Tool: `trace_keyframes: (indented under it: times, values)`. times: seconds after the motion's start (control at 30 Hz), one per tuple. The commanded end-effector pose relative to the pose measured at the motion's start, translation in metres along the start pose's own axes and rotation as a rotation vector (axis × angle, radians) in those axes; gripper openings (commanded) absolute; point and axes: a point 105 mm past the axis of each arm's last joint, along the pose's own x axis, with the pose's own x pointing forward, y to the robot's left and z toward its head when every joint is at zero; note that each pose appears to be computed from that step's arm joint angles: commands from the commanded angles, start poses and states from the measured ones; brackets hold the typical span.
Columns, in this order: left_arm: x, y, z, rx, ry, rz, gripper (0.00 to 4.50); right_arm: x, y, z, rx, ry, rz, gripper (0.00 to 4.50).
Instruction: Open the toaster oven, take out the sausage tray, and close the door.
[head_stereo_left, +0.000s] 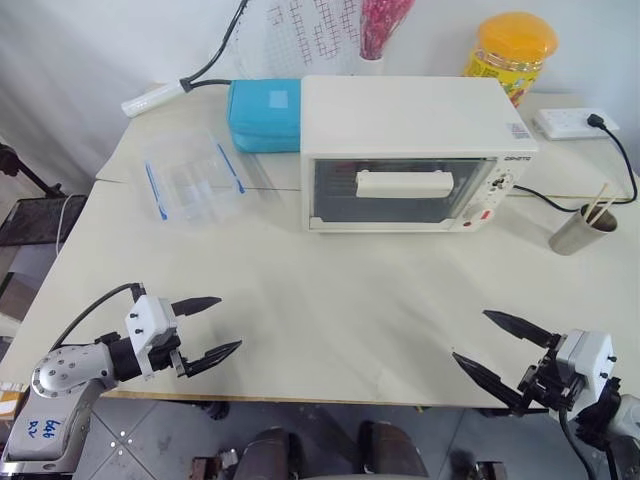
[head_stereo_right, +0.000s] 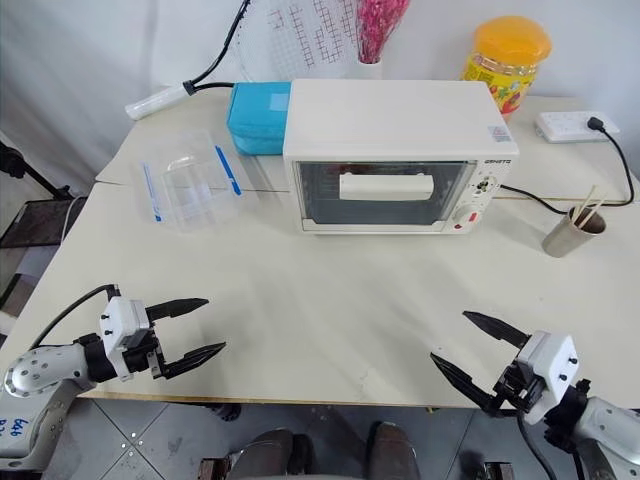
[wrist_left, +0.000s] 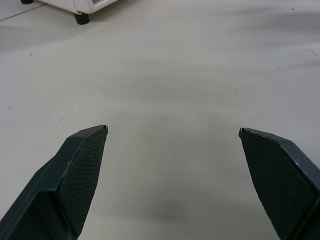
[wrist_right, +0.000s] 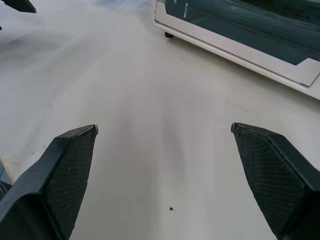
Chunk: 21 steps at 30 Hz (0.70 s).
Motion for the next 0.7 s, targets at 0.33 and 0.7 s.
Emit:
trace_keyframes:
  times: [0.33, 0.7]
  values:
    - [0.028, 0.01, 0.07, -0.107, -0.288, -0.182, 4.47, 0.059, -0.033, 0.053, 0.132, -0.168, 0.079, 4.5]
    - [0.039, 0.003, 0.084, -0.092, -0.348, -0.282, 4.47, 0.114, -0.094, 0.079, 0.127, -0.264, 0.048, 4.5]
